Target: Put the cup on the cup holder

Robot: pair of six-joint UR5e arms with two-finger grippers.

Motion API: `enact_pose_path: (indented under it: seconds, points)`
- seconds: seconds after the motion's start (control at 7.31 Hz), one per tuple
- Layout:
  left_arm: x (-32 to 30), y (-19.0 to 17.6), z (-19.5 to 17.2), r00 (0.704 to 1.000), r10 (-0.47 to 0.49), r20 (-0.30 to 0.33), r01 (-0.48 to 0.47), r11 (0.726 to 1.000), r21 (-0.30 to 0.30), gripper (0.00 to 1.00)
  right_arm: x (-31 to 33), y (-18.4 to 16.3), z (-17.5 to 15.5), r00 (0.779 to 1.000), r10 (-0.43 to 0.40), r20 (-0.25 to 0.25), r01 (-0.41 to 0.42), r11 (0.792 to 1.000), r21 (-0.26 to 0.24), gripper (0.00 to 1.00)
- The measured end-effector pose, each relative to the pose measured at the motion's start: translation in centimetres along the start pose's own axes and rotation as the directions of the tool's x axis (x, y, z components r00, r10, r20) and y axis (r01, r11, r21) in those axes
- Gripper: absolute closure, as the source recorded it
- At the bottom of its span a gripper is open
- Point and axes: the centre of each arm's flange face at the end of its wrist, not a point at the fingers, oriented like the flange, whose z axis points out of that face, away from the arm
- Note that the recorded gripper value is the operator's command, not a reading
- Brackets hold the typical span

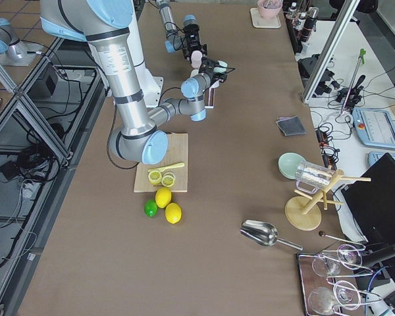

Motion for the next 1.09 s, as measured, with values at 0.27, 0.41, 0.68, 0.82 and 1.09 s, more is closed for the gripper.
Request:
enact_pose_path:
  seconds: [0.27,0.41,0.68,0.82,1.09]
  points:
    - [0.0,0.3,0.0,1.0,-0.001,-0.001,0.001,1.0,-0.004,1.0,-0.1,0.6,-1.1,1.0,0.001,0.001,-0.001,1.0,-0.01,0.98]
    - [0.0,0.3,0.0,1.0,-0.001,-0.001,0.001,1.0,-0.005,1.0,-0.2,1.0,-1.4,1.0,0.002,0.004,-0.002,1.0,-0.018,0.91]
    - [0.1,0.3,-0.1,1.0,-0.001,-0.002,0.001,1.0,-0.001,1.0,-0.3,1.3,-1.6,1.0,0.007,0.007,-0.007,1.0,-0.024,0.82]
    - [0.1,0.2,-0.2,1.0,0.0,-0.002,0.0,1.0,0.002,0.08,-0.4,1.3,-2.0,1.0,0.01,0.009,-0.01,1.0,-0.025,0.78]
    - [0.1,0.1,-0.4,1.0,0.001,-0.004,-0.001,1.0,0.017,0.01,-0.4,1.3,-3.7,1.0,0.013,0.013,-0.013,1.0,-0.027,0.05]
